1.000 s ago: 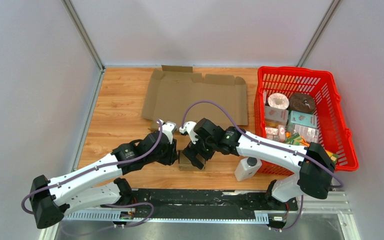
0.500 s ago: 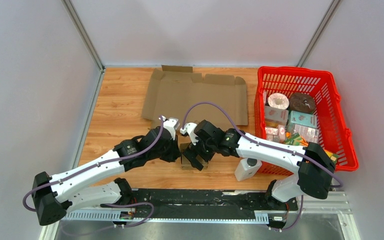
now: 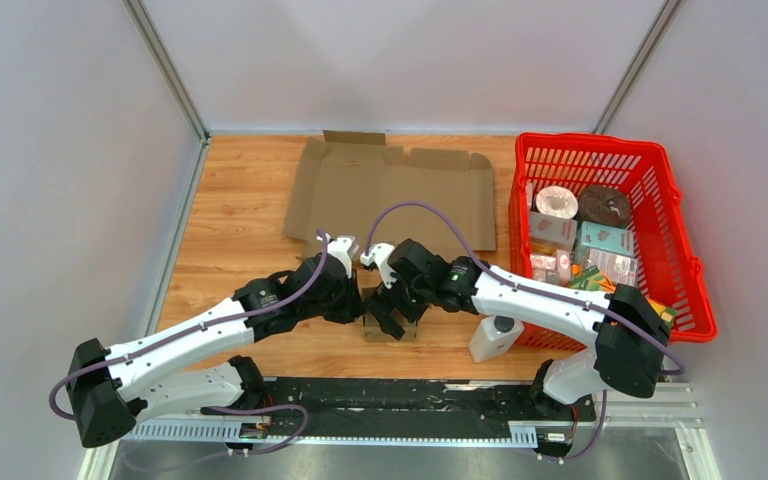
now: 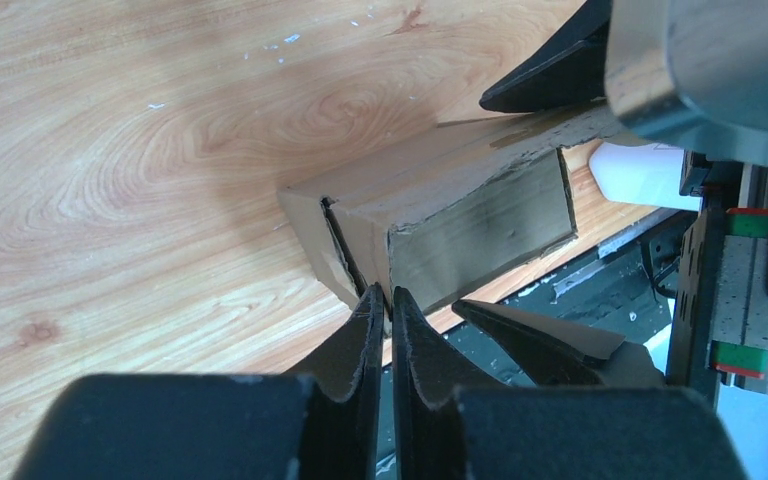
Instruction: Fold the paper box
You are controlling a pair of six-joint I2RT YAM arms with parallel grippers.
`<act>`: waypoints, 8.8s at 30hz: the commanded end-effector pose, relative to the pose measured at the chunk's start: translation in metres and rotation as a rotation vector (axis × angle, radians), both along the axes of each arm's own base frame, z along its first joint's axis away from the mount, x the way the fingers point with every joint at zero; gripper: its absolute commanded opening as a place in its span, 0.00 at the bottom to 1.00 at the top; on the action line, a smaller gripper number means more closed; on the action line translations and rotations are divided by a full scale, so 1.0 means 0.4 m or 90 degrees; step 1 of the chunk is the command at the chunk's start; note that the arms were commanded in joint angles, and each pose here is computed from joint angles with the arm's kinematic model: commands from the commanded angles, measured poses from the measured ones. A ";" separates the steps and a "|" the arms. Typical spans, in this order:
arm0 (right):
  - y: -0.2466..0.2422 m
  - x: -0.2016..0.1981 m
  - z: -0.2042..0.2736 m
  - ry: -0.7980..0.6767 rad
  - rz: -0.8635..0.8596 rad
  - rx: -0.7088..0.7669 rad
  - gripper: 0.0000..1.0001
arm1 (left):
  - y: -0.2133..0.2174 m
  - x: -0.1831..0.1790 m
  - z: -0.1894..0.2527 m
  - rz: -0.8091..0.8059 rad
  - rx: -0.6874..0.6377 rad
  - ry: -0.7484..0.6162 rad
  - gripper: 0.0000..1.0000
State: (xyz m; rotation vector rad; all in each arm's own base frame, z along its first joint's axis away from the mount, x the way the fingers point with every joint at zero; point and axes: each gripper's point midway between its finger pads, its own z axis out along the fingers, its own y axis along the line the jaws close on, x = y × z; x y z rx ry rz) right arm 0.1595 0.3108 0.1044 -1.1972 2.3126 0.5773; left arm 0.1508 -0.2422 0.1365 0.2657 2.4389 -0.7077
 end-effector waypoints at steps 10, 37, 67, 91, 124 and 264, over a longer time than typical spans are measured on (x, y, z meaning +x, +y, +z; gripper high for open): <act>0.012 0.007 0.049 0.005 -0.055 0.050 1.00 | 0.007 -0.008 -0.051 0.019 0.022 0.018 0.06; -0.104 -0.001 0.122 0.071 -0.252 0.087 0.27 | 0.002 -0.010 -0.011 0.005 0.000 -0.003 0.05; -0.159 -0.032 0.143 0.082 -0.264 0.053 0.58 | -0.034 -0.009 0.012 -0.014 -0.012 -0.007 0.05; -0.077 -0.058 0.193 0.179 -0.291 0.151 0.06 | -0.062 -0.015 0.028 -0.029 -0.011 -0.011 0.05; -0.101 -0.044 0.143 0.096 -0.360 0.197 0.02 | -0.065 -0.042 -0.006 -0.025 -0.024 -0.008 0.06; -0.094 -0.127 -0.020 0.134 -0.227 0.222 0.32 | -0.209 -0.073 -0.001 -0.200 -0.098 0.051 0.54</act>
